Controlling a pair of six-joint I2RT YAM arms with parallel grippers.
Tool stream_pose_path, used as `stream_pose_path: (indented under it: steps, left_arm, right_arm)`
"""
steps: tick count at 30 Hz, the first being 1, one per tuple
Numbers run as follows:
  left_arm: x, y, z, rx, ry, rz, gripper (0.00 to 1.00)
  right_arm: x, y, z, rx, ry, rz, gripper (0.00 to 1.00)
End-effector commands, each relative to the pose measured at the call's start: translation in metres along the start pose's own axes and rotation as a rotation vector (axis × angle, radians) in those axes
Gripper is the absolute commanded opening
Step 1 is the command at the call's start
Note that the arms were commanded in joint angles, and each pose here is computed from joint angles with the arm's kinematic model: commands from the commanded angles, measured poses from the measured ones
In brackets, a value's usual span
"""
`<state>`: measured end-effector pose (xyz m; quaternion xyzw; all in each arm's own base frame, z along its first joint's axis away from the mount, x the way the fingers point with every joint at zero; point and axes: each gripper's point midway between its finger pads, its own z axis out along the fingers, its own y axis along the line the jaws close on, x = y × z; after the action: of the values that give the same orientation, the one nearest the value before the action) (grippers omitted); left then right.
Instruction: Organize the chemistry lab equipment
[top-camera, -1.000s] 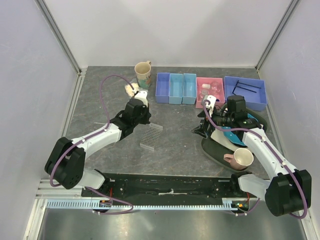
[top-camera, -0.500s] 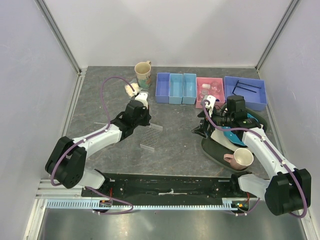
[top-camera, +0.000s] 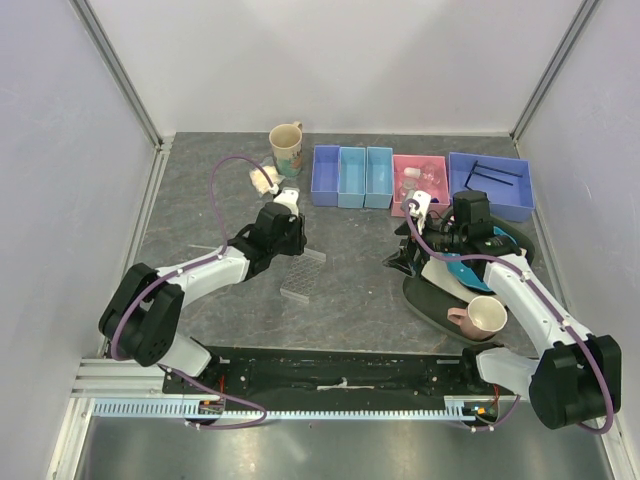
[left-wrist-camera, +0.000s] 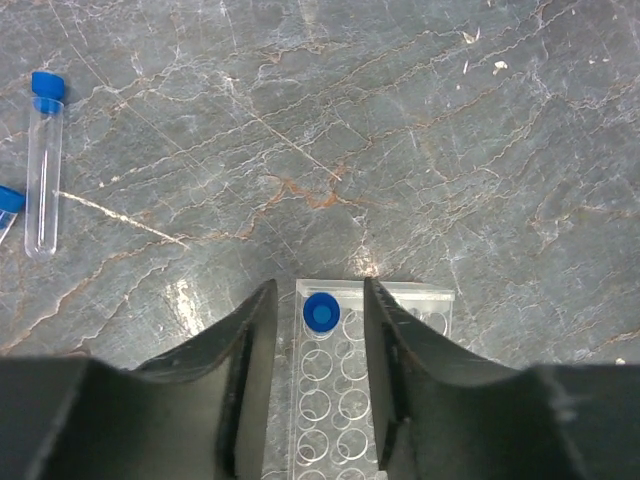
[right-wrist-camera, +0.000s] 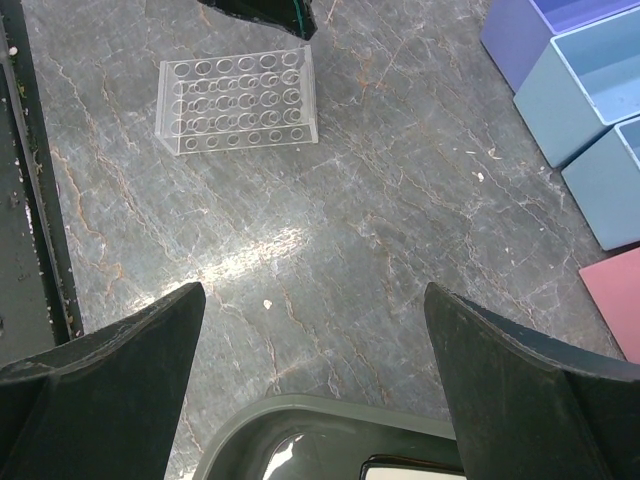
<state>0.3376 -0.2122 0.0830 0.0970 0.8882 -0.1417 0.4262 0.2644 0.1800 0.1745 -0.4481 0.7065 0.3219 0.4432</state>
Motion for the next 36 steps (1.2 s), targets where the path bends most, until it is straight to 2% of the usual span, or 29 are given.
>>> stream_pose_path:
  steps: [1,5,10,11,13,17,19,22,25,26,28,29,31,32,34,36]
  left_arm:
    - [-0.011,0.003,-0.002,-0.027,-0.035,-0.017,0.50]
    - [-0.023,0.003,-0.012,-0.031,-0.053,-0.013,0.59]
    - [-0.054,0.006,-0.038,-0.040,-0.134,-0.009,0.70]
    - [-0.058,0.009,-0.041,-0.047,-0.145,-0.013,0.76]
    - [-0.069,0.018,-0.050,-0.050,-0.176,-0.038,0.83]
    - [-0.077,0.041,-0.052,-0.030,-0.155,-0.110,1.00]
    - [-0.071,0.057,-0.048,-0.024,-0.096,-0.146,1.00]
    - [-0.068,0.069,-0.034,-0.005,-0.002,-0.147,0.96]
    - [-0.066,0.077,-0.017,0.001,0.091,-0.119,0.86]
    - [-0.077,0.078,-0.013,-0.003,0.088,-0.107,0.82]
    - [-0.060,0.089,0.005,-0.036,0.182,-0.084,0.73]
    - [-0.073,0.090,0.010,-0.041,0.174,-0.070,0.70]
    - [-0.054,0.099,0.026,-0.066,0.271,-0.047,0.59]
    - [-0.064,0.100,0.030,-0.070,0.265,-0.038,0.56]
    - [-0.052,0.106,0.043,-0.082,0.320,-0.016,0.49]
    - [-0.048,0.112,0.050,-0.106,0.353,0.004,0.49]
  right_arm:
    - [-0.004,-0.001,0.000,-0.007,-0.014,-0.033,0.98]
    - [-0.003,-0.002,0.001,-0.008,-0.012,-0.034,0.98]
    - [-0.003,-0.002,0.001,-0.005,-0.009,-0.036,0.98]
    - [-0.004,-0.002,0.000,-0.004,-0.011,-0.038,0.98]
    - [-0.003,-0.002,0.000,-0.004,-0.009,-0.037,0.98]
    - [-0.003,-0.002,0.000,-0.002,-0.009,-0.040,0.98]
    - [-0.003,-0.002,0.000,-0.002,-0.009,-0.041,0.98]
    - [-0.003,-0.002,0.000,-0.003,-0.008,-0.040,0.98]
    - [-0.002,-0.003,0.001,-0.003,-0.005,-0.038,0.98]
    - [-0.002,-0.003,0.000,-0.001,-0.005,-0.038,0.98]
    - [-0.002,-0.004,0.001,0.002,-0.003,-0.041,0.98]
    - [-0.001,-0.003,0.000,0.001,-0.002,-0.039,0.98]
    - [-0.001,-0.004,0.001,0.002,0.000,-0.037,0.98]
    - [-0.001,-0.004,0.000,0.004,0.000,-0.040,0.98]
    - [0.000,-0.004,0.000,0.003,0.001,-0.037,0.98]
    - [-0.001,-0.003,0.001,0.000,0.001,-0.040,0.98]
